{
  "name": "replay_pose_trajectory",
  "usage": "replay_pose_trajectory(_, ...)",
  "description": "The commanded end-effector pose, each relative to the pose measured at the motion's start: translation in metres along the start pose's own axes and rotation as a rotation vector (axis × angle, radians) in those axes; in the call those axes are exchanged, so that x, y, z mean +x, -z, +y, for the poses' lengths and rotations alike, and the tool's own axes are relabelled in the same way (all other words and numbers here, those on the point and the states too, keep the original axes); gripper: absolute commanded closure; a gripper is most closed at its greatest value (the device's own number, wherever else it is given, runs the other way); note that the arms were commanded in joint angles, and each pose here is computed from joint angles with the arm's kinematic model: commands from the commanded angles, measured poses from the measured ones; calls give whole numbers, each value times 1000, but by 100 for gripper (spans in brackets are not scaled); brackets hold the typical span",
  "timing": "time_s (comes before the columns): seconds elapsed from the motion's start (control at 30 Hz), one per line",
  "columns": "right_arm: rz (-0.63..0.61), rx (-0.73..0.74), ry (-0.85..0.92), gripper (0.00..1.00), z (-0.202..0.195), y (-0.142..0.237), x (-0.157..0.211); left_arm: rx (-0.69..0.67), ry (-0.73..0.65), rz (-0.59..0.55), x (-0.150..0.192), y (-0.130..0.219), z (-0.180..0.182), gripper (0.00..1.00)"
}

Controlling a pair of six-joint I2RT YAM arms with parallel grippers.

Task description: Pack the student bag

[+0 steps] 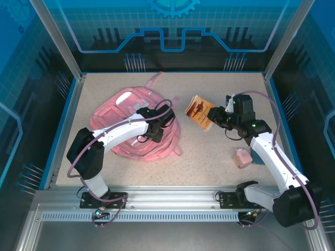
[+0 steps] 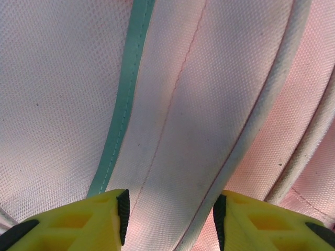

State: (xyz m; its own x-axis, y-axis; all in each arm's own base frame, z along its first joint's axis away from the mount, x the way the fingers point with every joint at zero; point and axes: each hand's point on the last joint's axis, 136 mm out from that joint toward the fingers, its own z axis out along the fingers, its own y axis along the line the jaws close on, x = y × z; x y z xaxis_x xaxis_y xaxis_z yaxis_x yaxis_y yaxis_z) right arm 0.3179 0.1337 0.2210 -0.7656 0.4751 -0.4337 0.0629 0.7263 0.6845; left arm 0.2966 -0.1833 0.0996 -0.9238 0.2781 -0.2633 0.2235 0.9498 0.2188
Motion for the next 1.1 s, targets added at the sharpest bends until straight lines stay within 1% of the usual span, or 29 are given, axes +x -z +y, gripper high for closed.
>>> replay_pose_trajectory(0.0,-28,-35,16,77,7,7,-5,-25,-33,33,3,-2,2,48)
replay_pose_trajectory(0.13,-29,-34,11,77,6,7,-5,-42,-42,56,5,-9,2,48)
replay_pose_trajectory(0.23,-28,-35,7,77,5,7,-4,-56,-46,66,6,-13,2,49)
replay_pose_trajectory(0.3,-27,-36,6,77,5,7,-4,-65,-47,68,6,-13,3,54)
replay_pose_trajectory(0.43,-31,-38,5,77,6,8,-4,-90,-35,32,-1,-6,9,70)
replay_pose_trajectory(0.57,-26,-44,4,77,7,10,-3,-93,3,-77,-20,23,20,83)
replay_pose_trajectory(0.7,12,-43,20,77,7,16,5,-85,58,-256,-44,67,37,90)
replay_pose_trajectory(0.8,66,-46,25,77,5,19,17,-70,117,-392,-59,100,50,92)
replay_pose_trajectory(0.87,113,-79,29,77,9,20,27,-61,158,-473,-67,119,59,93)
replay_pose_trajectory(1.0,224,-230,39,78,33,19,47,-25,248,-604,-82,151,76,93)
replay_pose_trajectory(1.07,275,-287,54,78,46,16,57,12,272,-645,-89,162,77,93)
